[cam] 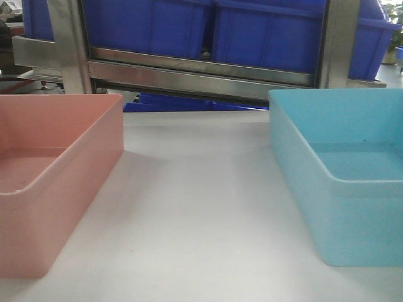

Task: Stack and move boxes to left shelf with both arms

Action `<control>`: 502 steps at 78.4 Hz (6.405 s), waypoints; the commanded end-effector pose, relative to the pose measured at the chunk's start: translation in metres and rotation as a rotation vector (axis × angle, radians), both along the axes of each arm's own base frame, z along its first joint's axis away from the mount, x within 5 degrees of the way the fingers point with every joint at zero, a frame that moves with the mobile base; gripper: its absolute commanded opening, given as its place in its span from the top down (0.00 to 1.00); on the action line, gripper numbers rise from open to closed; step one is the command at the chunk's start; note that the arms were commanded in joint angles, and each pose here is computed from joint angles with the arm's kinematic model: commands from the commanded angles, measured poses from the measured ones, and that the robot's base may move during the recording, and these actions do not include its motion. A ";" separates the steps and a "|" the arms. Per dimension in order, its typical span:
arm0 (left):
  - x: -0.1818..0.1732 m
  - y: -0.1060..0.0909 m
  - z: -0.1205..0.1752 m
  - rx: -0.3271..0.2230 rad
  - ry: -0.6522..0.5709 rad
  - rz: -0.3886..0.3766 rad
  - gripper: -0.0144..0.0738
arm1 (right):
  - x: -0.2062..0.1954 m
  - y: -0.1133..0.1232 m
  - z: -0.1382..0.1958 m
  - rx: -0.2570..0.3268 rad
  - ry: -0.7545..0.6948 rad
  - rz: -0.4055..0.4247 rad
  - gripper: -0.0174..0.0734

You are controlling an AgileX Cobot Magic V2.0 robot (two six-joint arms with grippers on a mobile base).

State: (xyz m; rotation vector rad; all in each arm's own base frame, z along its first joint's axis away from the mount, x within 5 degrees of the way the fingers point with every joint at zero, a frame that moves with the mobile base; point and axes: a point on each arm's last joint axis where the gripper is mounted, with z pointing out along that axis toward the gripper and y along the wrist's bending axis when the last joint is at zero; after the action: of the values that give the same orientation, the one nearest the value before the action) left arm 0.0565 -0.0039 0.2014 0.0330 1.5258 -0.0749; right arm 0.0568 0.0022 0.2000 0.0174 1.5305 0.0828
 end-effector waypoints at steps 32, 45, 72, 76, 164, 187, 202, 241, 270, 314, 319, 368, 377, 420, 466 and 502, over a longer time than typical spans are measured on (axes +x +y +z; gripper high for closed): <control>-0.002 0.000 0.010 -0.013 -0.101 0.002 0.84 | -0.004 0.001 0.019 -0.008 -0.135 0.008 0.75; -0.003 0.001 0.019 -0.120 -0.110 -0.003 0.84 | -0.004 0.001 0.019 -0.008 -0.135 0.008 0.75; 0.007 -0.002 0.081 -0.114 -0.002 -0.023 0.84 | -0.004 0.001 0.019 -0.008 -0.135 0.008 0.75; 0.013 -0.003 0.090 -0.111 0.035 -0.025 0.84 | -0.004 0.001 0.019 -0.008 -0.135 0.008 0.75; 0.274 0.041 0.113 0.079 1.204 -0.028 0.75 | -0.004 0.001 0.019 -0.008 -0.135 0.008 0.75; 0.302 0.060 0.087 0.099 1.263 -0.017 0.38 | -0.004 0.001 0.019 -0.008 -0.135 0.008 0.75; 0.315 0.065 0.056 0.114 1.337 -0.016 0.42 | -0.004 0.001 0.019 -0.008 -0.135 0.008 0.75; 0.318 0.064 0.042 0.087 1.415 -0.033 0.84 | -0.004 0.001 0.019 -0.008 -0.135 0.008 0.75; 0.305 0.037 0.101 -0.172 1.373 -0.149 0.84 | -0.004 0.001 0.019 -0.008 -0.135 0.008 0.75; 0.293 -0.078 0.113 -0.206 1.385 -0.233 0.84 | -0.004 0.001 0.019 -0.008 -0.135 0.008 0.75; 0.291 -0.091 0.108 -0.220 1.381 -0.232 0.84 | -0.004 0.001 0.019 -0.008 -0.135 0.008 0.75; 0.260 -0.153 0.046 -0.207 1.418 -0.240 0.84 | -0.004 0.001 0.019 -0.008 -0.135 0.008 0.75; 0.260 -0.153 0.045 -0.186 1.414 -0.240 0.84 | -0.004 0.001 0.019 -0.008 -0.135 0.008 0.75; 0.253 -0.160 0.045 -0.175 1.448 -0.258 0.64 | -0.004 0.001 0.019 -0.008 -0.135 0.008 0.75; 0.219 -0.132 0.148 -0.092 0.753 -0.387 0.50 | -0.004 0.001 0.019 -0.008 -0.135 0.008 0.75; 0.140 -0.085 0.143 0.056 0.235 -0.359 0.50 | -0.004 0.001 0.019 -0.008 -0.135 0.008 0.75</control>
State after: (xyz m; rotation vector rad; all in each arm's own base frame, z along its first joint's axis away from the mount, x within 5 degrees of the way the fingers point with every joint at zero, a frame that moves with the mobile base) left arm 0.2116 -0.0961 0.3223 0.3943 1.9178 -0.3279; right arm 0.0568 0.0022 0.2000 0.0174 1.5305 0.0828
